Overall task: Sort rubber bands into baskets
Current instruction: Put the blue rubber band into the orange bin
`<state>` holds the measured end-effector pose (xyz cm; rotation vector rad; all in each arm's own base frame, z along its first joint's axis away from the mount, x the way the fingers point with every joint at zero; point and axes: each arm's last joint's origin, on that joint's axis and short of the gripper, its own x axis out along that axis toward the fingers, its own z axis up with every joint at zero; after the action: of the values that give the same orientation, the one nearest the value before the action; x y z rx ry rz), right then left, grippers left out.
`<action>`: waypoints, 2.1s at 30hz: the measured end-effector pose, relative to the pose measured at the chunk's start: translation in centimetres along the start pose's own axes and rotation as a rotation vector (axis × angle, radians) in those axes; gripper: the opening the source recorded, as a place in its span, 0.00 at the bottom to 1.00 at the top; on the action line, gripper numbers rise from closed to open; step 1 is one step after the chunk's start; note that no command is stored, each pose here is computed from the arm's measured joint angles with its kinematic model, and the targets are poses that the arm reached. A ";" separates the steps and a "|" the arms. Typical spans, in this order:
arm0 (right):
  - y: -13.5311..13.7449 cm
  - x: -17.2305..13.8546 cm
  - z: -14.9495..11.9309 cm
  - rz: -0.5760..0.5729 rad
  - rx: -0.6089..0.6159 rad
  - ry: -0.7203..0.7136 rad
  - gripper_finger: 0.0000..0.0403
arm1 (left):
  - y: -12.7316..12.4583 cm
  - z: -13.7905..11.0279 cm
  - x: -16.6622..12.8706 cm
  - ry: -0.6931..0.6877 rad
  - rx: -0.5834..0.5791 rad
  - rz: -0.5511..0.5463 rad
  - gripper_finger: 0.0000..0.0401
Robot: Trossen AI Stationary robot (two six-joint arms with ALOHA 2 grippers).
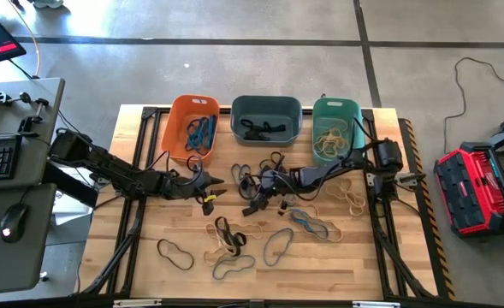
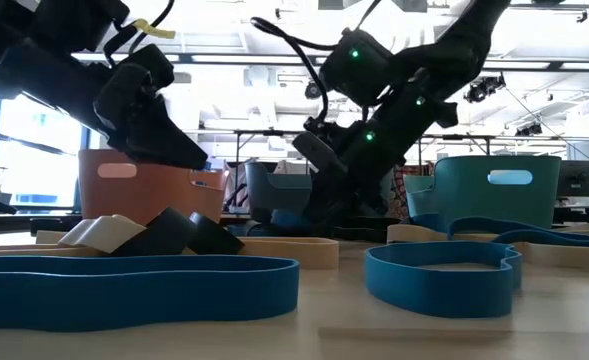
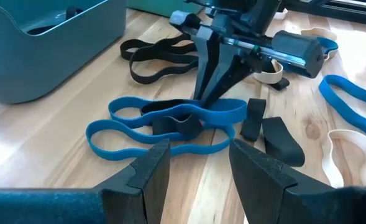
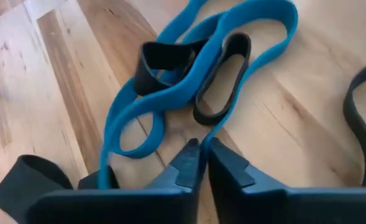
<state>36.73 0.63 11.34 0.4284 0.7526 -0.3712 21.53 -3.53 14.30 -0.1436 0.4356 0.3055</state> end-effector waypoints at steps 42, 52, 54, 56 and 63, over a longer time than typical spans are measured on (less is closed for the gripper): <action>5.2 -3.1 1.5 -0.077 -0.613 -0.404 0.00 | -3.6 2.4 3.2 -0.055 0.565 0.304 0.40; 5.9 -3.4 1.2 -0.061 -0.610 -0.432 0.00 | -4.5 1.7 3.9 -0.027 0.594 0.213 0.40; 5.9 -3.4 1.3 -0.062 -0.609 -0.434 0.00 | -4.5 1.7 3.9 -0.028 0.589 0.211 0.40; 5.9 -3.4 1.3 -0.062 -0.608 -0.435 0.00 | -4.6 1.7 3.9 -0.031 0.571 0.195 0.40; 6.0 -3.5 1.4 -0.041 -0.606 -0.447 0.00 | -4.5 1.7 4.1 -0.028 0.473 0.133 0.40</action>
<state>37.98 5.62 16.15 -0.2385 0.4042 -0.2462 27.16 -6.36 14.35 0.3525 0.4793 0.3264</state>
